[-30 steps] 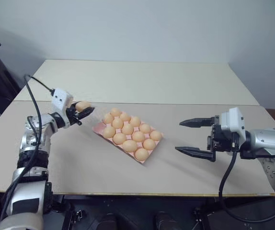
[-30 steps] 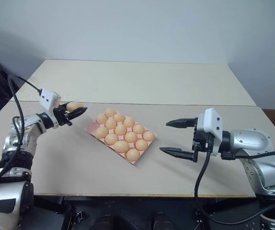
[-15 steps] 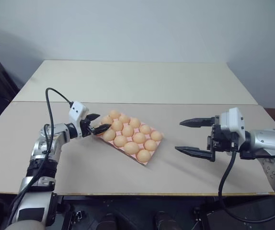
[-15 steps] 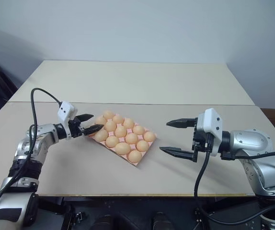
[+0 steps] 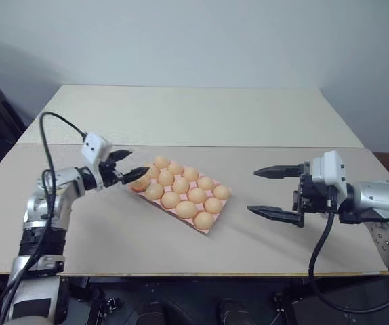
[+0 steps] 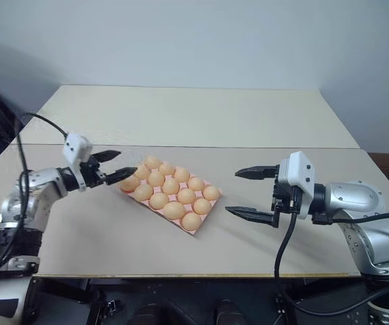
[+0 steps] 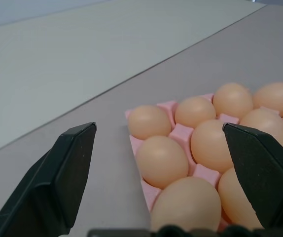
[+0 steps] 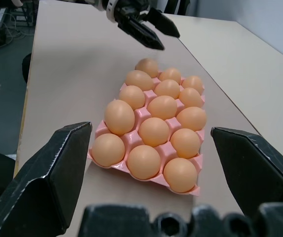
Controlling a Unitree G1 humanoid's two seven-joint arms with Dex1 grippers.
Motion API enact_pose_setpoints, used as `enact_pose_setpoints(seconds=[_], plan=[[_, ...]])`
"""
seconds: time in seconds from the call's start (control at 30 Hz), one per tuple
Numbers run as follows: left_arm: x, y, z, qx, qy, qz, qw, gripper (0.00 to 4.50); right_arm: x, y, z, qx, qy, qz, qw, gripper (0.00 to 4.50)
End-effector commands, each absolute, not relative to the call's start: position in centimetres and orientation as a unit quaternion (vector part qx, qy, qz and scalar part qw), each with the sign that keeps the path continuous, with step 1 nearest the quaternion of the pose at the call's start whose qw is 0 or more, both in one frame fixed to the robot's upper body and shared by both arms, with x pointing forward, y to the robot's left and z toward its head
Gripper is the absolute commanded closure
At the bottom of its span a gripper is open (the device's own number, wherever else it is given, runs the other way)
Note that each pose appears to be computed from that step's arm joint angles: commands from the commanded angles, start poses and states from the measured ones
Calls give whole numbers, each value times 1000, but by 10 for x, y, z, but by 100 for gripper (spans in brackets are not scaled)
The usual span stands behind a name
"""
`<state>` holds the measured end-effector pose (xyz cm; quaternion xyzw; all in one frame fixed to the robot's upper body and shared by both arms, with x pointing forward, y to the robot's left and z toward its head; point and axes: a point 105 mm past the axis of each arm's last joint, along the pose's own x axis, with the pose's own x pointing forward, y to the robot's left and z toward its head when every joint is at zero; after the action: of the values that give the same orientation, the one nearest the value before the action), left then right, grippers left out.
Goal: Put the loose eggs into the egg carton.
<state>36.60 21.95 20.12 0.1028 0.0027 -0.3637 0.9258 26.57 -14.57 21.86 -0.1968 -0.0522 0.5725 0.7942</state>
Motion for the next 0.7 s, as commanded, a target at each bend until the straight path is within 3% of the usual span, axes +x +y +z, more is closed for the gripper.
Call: enact_pose_setpoints(seconds=[0.03,0.4,0.7], plan=[[345,233,229,119,-34,-372,920,2,264,-146,229,-211,-70,573,789,0],[251,271,229,155,24,-391,907,2,266,-151,219,-216,-57,575,787,0],[213,267,218,149,65,-394,904,2,267,-149,213,-210,-52,579,786,0]])
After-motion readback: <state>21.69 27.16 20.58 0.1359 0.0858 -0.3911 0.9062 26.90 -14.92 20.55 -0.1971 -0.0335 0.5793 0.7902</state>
